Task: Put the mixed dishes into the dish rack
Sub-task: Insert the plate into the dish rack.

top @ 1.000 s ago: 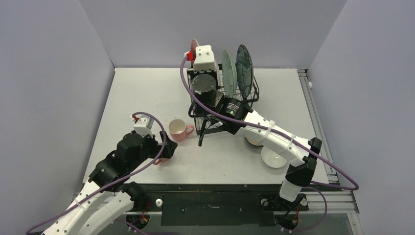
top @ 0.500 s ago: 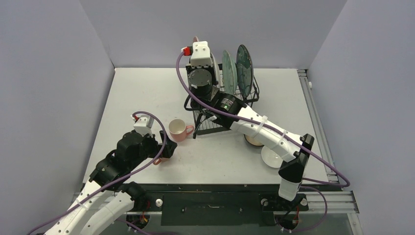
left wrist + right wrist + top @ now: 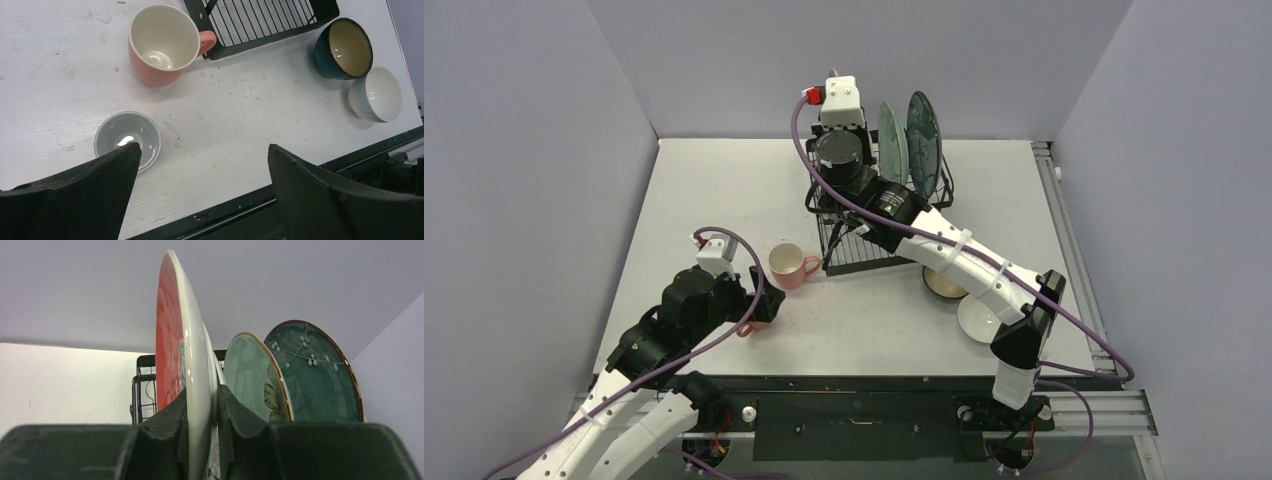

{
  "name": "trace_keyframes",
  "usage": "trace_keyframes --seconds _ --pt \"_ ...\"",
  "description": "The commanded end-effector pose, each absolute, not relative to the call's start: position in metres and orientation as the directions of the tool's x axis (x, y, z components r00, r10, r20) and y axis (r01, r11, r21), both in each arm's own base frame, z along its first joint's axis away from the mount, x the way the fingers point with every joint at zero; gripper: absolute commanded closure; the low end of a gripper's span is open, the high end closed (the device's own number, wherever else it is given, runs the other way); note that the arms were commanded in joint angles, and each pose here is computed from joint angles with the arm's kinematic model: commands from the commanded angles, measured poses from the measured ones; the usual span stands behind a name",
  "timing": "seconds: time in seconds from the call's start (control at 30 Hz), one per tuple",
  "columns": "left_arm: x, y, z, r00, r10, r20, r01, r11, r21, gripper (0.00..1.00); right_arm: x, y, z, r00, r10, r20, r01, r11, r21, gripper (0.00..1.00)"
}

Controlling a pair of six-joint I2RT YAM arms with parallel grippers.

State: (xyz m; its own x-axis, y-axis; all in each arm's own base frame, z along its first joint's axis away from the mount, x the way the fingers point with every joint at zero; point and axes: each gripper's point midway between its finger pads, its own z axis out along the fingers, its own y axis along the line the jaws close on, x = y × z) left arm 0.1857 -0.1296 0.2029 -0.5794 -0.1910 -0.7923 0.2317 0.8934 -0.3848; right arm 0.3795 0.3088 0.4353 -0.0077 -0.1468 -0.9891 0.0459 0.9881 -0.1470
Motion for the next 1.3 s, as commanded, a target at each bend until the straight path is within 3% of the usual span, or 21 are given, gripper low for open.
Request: trace_keyframes --seconds 0.0,1.27 --pt "0.193 -0.134 0.216 -0.539 -0.207 -0.816 0.261 0.881 -0.396 0.04 0.378 0.297 0.496 0.118 0.034 -0.992 0.046 0.998 0.04 1.0" --pt "0.198 -0.132 0.215 -0.543 -0.217 -0.811 0.255 0.878 -0.406 0.04 0.393 0.298 0.454 0.06 -0.059 -0.996 0.047 0.997 -0.056 1.0"
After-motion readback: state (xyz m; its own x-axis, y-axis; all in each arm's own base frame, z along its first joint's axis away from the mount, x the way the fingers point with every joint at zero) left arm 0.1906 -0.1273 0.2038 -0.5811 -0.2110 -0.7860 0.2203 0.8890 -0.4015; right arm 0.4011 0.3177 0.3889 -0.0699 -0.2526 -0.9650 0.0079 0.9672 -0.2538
